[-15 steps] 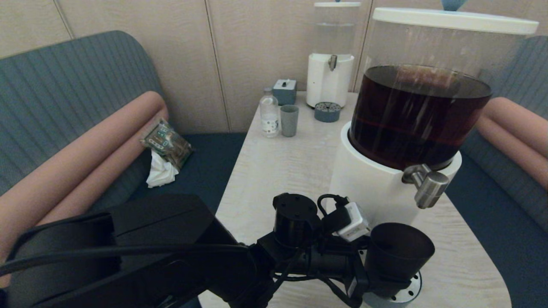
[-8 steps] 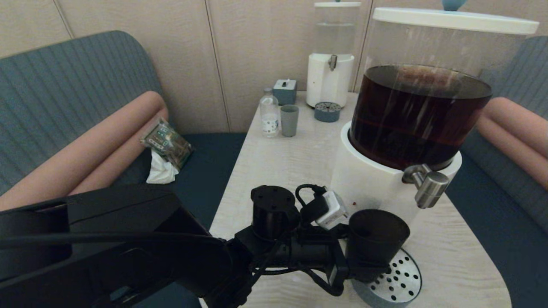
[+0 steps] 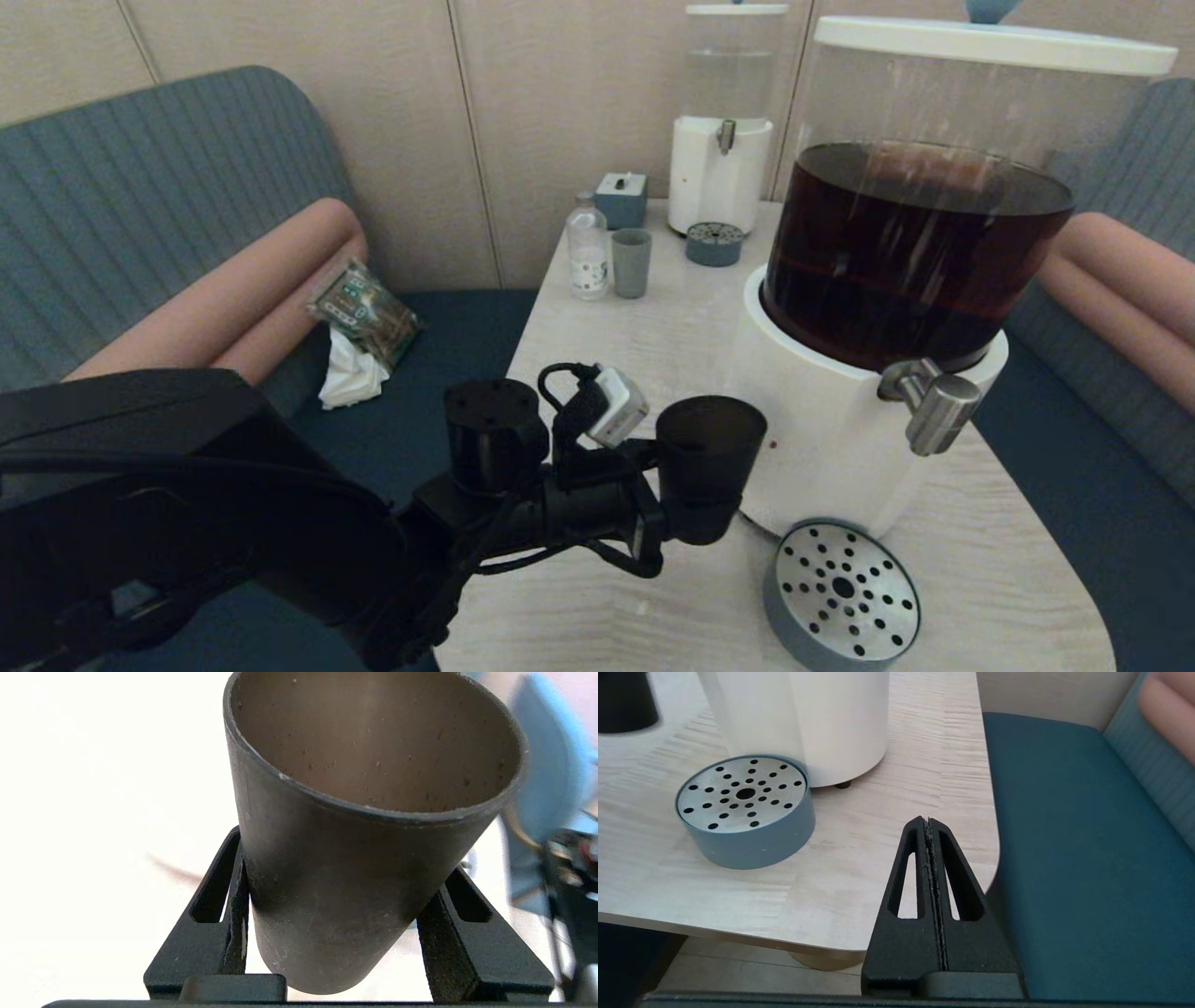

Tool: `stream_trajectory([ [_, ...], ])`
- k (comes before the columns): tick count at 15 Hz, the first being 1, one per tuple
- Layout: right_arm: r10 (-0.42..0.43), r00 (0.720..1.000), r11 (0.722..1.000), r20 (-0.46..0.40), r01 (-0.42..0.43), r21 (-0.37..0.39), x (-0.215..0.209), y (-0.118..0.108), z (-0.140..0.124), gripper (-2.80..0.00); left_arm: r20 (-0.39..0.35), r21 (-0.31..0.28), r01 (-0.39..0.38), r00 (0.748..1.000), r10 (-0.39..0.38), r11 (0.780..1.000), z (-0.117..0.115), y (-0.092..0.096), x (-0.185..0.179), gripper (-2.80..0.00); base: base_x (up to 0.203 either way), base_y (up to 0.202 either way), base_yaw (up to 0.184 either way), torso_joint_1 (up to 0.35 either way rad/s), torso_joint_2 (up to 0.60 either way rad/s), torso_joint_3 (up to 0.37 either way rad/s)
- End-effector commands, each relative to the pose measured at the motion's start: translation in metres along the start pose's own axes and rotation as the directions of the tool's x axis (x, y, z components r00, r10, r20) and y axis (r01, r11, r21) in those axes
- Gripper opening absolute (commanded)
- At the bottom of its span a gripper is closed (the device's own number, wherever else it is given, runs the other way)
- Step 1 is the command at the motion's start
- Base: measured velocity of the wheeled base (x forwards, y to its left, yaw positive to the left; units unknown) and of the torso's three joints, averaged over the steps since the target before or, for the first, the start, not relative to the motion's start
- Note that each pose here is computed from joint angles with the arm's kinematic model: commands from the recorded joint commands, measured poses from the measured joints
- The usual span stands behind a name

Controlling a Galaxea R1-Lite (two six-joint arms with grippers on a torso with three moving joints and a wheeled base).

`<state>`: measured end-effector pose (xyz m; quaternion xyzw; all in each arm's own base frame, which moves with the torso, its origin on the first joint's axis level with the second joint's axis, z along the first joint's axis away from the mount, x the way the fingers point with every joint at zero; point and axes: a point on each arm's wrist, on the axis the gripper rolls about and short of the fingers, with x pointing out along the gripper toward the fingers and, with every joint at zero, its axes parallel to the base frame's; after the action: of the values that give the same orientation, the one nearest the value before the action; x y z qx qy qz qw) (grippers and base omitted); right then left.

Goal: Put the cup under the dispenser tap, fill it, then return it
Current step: Place the cup next to the water dispenser

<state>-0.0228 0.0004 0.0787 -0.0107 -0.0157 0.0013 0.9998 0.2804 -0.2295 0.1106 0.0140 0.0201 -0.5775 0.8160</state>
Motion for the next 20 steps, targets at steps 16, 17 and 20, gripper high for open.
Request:
stream_trajectory([
  [16,0.002,1.000,1.000,-0.010,-0.002,0.000,0.001,0.000,-0.003,-2.80,0.130,0.055,-0.461,0.883,0.451,0.886,-0.010,0.130,-0.082,-2.80,0.000,0.000,0.000,0.000,0.00,0.000],
  [17,0.000,1.000,1.000,-0.010,0.000,0.000,0.001,0.000,-0.003,-2.80,0.131,0.055,-0.464,0.881,0.454,0.884,-0.012,0.133,-0.082,-2.80,0.000,0.000,0.000,0.000,0.00,0.000],
  [20,0.000,1.000,1.000,-0.010,0.000,0.000,0.001,0.000,-0.003,-2.80,0.138,0.059,-0.471,0.877,0.460,0.880,-0.015,0.138,-0.082,-2.80,0.000,0.000,0.000,0.000,0.00,0.000],
])
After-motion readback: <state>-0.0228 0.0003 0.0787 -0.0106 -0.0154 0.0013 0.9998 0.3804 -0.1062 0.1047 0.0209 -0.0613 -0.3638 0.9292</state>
